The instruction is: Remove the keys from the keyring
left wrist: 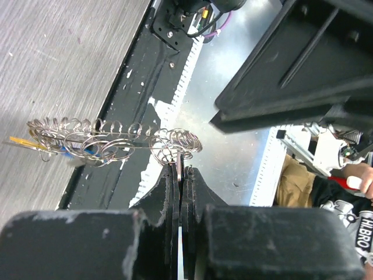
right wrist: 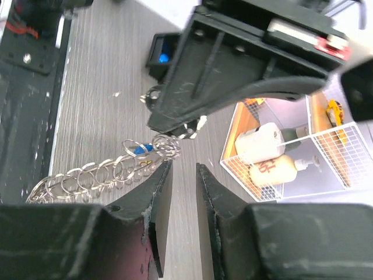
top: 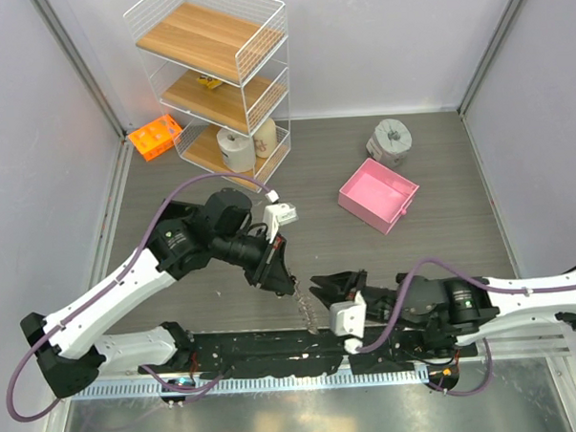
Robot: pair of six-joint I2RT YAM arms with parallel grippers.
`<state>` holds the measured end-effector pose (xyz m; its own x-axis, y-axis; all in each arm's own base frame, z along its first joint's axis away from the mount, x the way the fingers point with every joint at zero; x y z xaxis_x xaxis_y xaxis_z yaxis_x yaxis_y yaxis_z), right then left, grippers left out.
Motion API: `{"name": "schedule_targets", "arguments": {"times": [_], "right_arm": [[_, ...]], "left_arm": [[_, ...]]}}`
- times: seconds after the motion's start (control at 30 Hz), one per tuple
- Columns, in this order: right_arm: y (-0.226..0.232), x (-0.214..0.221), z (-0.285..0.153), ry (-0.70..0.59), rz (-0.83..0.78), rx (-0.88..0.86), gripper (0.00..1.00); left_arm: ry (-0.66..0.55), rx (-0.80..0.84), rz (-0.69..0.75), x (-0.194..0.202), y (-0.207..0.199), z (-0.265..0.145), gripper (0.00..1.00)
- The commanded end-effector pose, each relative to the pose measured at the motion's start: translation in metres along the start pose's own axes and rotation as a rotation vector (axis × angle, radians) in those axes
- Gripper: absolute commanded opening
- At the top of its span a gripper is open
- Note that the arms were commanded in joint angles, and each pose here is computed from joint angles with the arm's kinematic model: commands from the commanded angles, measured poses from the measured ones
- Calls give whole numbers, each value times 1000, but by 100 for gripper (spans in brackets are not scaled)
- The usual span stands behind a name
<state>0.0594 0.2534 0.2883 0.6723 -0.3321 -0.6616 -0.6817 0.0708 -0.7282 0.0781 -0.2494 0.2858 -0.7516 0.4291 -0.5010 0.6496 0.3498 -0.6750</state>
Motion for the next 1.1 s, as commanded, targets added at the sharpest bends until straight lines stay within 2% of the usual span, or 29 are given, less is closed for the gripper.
{"name": "schedule_targets", "arguments": {"times": [0.0, 0.23, 0.47, 1.07], "right_arm": [[-18, -15, -16, -117, 162, 113, 30], [-25, -19, -26, -171, 357, 164, 31], [-16, -18, -14, -195, 473, 110, 31], [-18, -19, 15, -279, 518, 21, 30]], "left_arm": [[-69, 90, 151, -11, -18, -11, 0], [-88, 129, 245, -14, -27, -19, 0], [-116, 167, 315, -14, -37, -28, 0], [-122, 213, 387, -8, -48, -40, 0]]}}
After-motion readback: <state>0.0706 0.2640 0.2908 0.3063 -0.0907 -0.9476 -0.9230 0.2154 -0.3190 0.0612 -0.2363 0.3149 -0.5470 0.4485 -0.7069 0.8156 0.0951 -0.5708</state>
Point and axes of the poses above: each gripper's point midway between its finger pads, its own z axis out along the fingers, its own y axis along the line the jaws close on, x = y × z, the point moved 4 cm from there along -z, back along the fingers, and after that the axes turned 3 degrees about -z, right-handed, at the moved point
